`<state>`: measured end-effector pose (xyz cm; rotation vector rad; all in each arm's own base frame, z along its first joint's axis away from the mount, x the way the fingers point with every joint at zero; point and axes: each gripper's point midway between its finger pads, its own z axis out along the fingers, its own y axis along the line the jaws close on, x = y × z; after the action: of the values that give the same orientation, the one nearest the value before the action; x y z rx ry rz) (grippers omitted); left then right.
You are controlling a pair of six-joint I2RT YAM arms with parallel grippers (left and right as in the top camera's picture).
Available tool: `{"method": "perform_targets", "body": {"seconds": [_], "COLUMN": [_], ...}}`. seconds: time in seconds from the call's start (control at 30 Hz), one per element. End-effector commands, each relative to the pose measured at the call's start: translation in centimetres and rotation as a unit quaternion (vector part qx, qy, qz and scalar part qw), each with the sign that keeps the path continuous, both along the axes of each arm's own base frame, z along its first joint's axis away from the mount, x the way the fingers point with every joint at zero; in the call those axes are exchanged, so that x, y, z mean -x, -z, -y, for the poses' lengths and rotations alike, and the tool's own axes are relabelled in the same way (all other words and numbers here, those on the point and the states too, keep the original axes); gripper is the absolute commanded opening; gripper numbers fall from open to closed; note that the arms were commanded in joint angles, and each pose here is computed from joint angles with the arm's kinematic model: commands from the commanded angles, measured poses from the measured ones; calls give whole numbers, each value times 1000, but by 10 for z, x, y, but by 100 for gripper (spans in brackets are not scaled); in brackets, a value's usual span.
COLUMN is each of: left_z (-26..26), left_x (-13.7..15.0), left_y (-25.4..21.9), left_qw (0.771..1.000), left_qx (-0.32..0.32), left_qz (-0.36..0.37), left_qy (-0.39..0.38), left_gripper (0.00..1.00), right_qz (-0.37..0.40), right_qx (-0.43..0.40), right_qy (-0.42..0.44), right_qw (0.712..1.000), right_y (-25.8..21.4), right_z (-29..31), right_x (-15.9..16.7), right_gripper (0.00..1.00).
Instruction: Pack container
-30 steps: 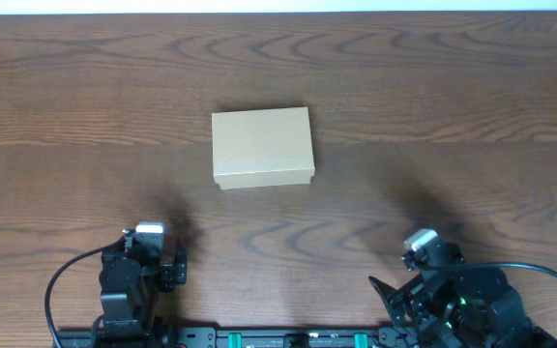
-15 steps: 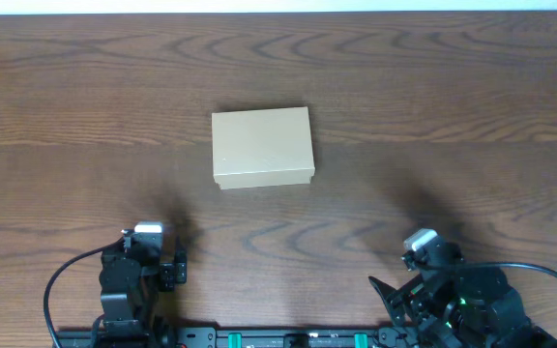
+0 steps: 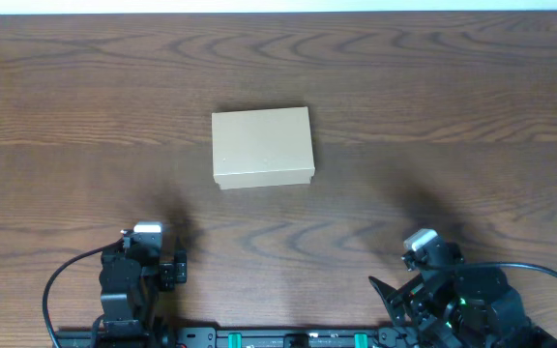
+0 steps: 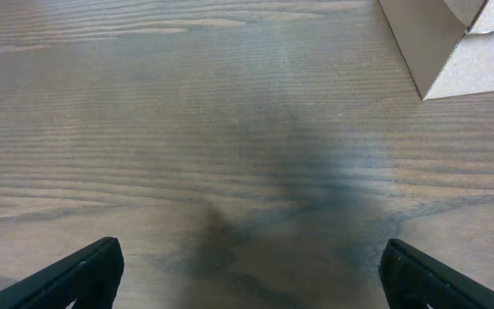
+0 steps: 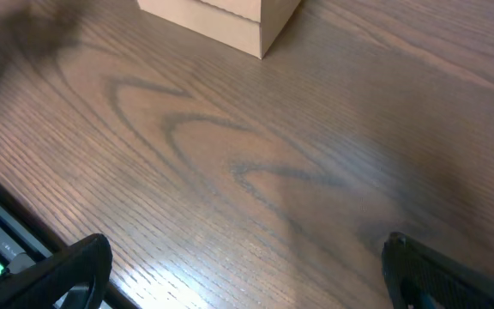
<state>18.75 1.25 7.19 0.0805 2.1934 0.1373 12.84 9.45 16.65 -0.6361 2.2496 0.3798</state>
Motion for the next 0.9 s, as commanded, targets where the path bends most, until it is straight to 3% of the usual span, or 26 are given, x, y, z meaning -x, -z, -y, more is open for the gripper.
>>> {"method": "perform_targets", "body": {"seconds": [0.0,0.17,0.4,0.87], "left_z": [-1,-1,-1,-1], "left_x": [1,1,1,1], "left_y": [5,6,6,5], "left_qw": [1000,1000,1000,1000], "left_qx": [3,3,3,3], "left_qz": [-5,-5,-5,-5], "left_qy": [-3,-3,-3,-3], "left_gripper": [95,95,95,95], "right_qz": [4,88,138,140], "right_qx": [-10,-9,29,44], "right_qy": [8,45,142,284], "right_qw": [1000,995,980,948], "right_y": [-2,-20,10,64], "right_z": [-1,5,41,97], "right_x": [-3,-35,-64,-75], "right_gripper": [99,99,99,99]}}
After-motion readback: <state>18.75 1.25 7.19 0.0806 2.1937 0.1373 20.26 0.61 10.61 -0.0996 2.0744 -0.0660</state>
